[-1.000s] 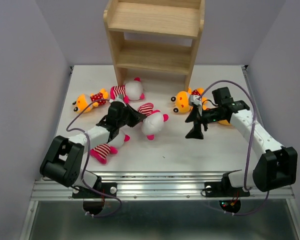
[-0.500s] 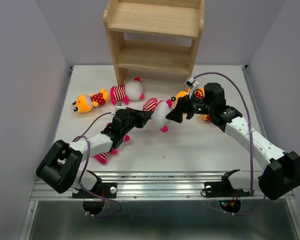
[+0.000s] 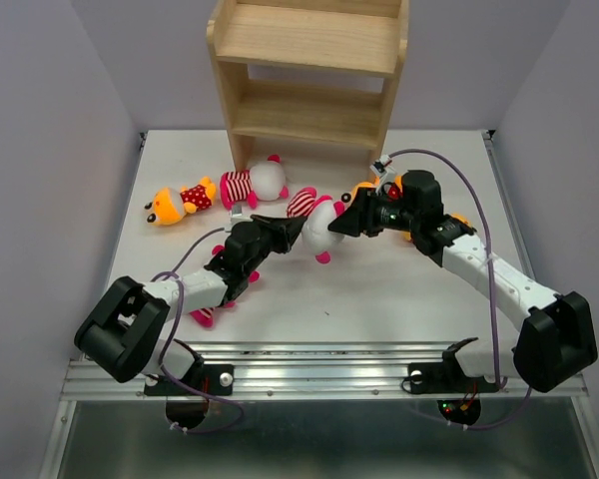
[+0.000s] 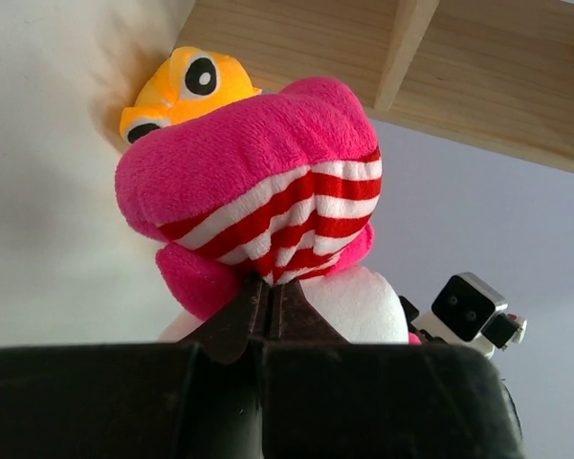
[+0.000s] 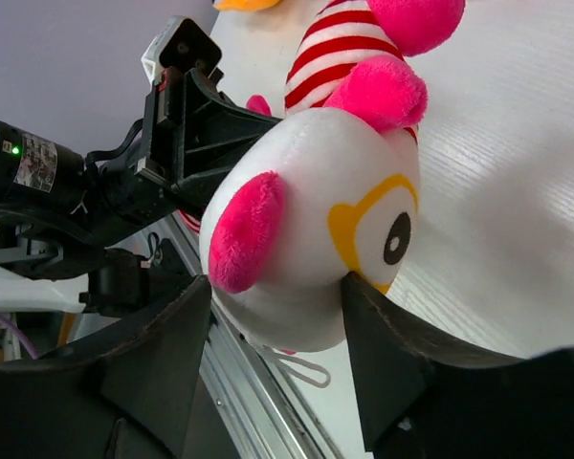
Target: Place and organize the stuffed toys onto the shelf
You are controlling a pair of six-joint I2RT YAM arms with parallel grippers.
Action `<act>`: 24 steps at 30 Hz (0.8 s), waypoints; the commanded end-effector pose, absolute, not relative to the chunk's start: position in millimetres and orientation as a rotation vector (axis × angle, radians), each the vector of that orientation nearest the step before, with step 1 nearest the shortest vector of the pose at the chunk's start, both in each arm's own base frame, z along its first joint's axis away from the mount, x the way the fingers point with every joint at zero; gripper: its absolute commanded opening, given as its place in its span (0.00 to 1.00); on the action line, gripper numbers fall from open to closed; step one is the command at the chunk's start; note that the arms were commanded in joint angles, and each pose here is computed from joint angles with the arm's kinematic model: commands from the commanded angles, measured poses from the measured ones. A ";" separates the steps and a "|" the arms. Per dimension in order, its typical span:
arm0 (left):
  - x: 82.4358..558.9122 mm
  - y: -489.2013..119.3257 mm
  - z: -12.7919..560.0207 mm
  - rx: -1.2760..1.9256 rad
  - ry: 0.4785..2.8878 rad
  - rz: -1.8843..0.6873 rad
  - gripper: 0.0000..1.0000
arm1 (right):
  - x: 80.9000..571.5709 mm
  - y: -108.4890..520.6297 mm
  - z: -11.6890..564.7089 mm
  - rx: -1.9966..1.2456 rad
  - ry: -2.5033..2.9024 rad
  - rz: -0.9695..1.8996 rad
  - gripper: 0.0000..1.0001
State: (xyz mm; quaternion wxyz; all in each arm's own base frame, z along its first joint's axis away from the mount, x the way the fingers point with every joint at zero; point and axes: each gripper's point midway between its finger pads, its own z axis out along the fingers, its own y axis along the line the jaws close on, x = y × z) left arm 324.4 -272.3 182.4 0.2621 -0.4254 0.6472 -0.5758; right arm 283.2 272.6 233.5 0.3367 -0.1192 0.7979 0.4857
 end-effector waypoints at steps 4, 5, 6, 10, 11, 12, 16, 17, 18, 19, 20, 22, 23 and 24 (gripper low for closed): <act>319.8 -281.8 225.6 -1.052 1.626 -1.727 0.00 | 291.3 284.7 244.3 -0.390 1.983 1.284 0.29; 316.9 -285.3 227.1 -1.024 1.641 -1.740 0.00 | 294.7 284.9 245.0 -0.413 1.970 1.263 0.17; 315.2 -286.9 227.1 -1.007 1.653 -1.748 0.00 | 298.1 285.1 245.9 -0.426 1.962 1.246 0.11; 312.2 -287.8 225.1 -0.954 1.668 -1.732 0.01 | 317.8 282.5 261.7 -0.509 1.887 1.113 0.01; 310.7 -285.4 223.4 -0.925 1.670 -1.716 0.27 | 327.0 280.6 274.2 -0.570 1.827 1.038 0.01; 309.0 -284.5 222.3 -0.903 1.678 -1.708 0.41 | 328.4 278.3 276.0 -0.604 1.822 0.999 0.01; 312.4 -264.1 217.0 -0.842 1.733 -1.574 0.71 | 348.5 263.8 303.2 -0.745 1.715 0.755 0.01; 313.5 -258.0 204.9 -0.857 1.785 -1.493 0.76 | 356.1 258.4 308.7 -0.789 1.678 0.667 0.01; 317.1 -250.0 206.1 -0.853 1.776 -1.433 0.79 | 361.6 257.5 324.2 -0.805 1.640 0.630 0.01; 316.7 -242.0 211.9 -0.790 1.768 -1.369 0.79 | 363.7 255.1 326.6 -0.826 1.635 0.596 0.01; 320.5 -235.6 217.2 -0.767 1.761 -1.324 0.84 | 366.2 254.2 331.9 -0.846 1.615 0.570 0.01; 323.9 -214.6 209.9 -0.781 1.786 -1.161 0.85 | 374.2 252.6 345.8 -0.899 1.555 0.497 0.01; 327.5 -201.9 204.7 -0.755 1.811 -1.040 0.86 | 380.2 249.6 350.7 -0.927 1.524 0.437 0.01; 327.6 -195.8 205.1 -0.739 1.818 -0.987 0.85 | 385.1 248.2 353.8 -0.933 1.515 0.406 0.01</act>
